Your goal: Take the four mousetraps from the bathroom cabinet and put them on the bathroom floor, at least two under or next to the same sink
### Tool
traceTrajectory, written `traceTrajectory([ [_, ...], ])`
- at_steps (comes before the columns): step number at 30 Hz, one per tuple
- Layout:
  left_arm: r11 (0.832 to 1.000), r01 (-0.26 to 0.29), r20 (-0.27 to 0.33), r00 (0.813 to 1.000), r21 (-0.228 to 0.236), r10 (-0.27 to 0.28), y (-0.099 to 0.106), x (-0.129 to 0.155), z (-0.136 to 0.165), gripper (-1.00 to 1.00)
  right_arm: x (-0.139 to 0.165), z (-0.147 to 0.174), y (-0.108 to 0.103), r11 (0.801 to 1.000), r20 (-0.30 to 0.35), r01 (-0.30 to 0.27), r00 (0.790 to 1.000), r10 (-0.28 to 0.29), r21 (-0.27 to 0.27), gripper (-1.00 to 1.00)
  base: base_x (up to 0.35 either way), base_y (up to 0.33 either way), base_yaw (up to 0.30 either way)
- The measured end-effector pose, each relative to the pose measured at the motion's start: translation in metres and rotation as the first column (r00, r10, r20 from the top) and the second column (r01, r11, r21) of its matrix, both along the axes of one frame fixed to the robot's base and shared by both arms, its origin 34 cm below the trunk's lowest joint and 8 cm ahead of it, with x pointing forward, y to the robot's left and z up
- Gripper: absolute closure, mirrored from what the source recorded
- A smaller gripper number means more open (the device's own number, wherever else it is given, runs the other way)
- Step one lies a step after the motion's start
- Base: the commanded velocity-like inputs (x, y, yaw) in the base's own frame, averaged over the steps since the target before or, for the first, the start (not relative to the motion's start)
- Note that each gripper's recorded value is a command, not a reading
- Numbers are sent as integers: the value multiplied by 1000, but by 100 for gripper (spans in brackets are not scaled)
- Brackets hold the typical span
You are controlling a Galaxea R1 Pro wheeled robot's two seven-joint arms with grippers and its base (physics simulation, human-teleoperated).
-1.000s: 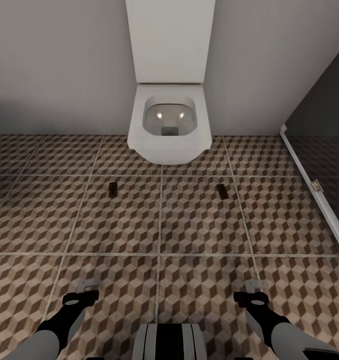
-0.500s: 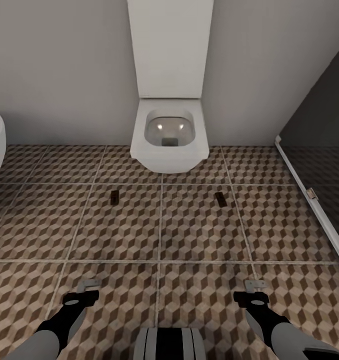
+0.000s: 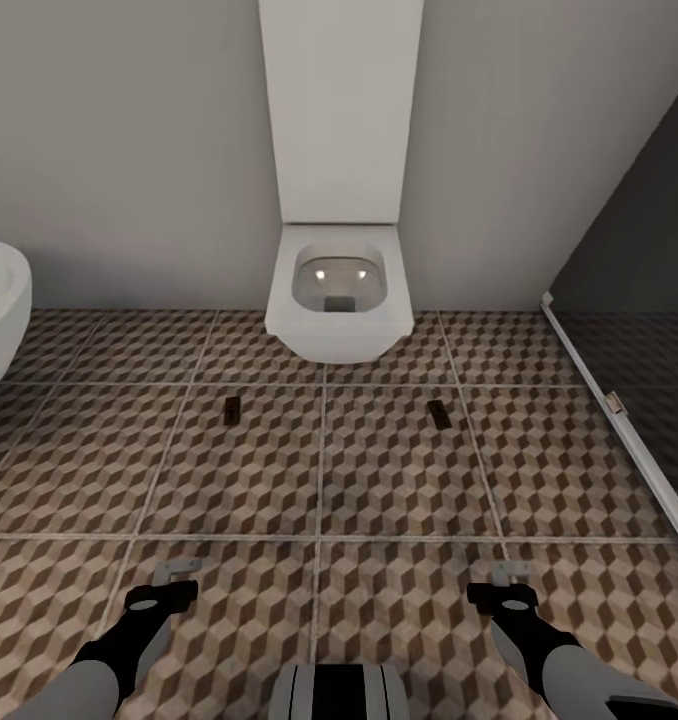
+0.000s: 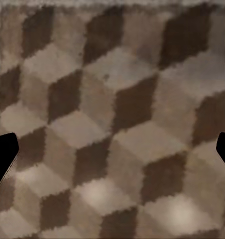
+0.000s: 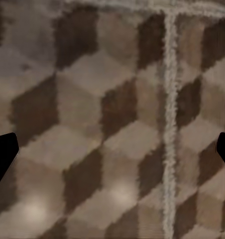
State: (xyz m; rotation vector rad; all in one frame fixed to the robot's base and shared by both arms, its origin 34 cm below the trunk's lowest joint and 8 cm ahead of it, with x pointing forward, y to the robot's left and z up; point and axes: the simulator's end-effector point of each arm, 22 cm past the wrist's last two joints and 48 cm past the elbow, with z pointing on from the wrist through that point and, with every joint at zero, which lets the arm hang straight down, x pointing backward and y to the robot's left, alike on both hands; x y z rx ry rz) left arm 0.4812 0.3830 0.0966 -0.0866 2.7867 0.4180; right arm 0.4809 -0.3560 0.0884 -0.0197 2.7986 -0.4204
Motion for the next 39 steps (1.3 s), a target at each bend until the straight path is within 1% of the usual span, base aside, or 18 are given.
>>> traceTrajectory([
  [20, 1000, 0, 82, 997, 0, 0, 0, 31, 36, -100, 32, 36, 2, 1000, 82, 0, 997, 0, 2, -100, 0, 0, 0],
  [39, 1000, -2, 159, 987, -1, 2, 0, 58, 72, -100, 59, 72, 2, 1000, 159, 2, 987, -2, -3, -100, 0, 0, 0],
])
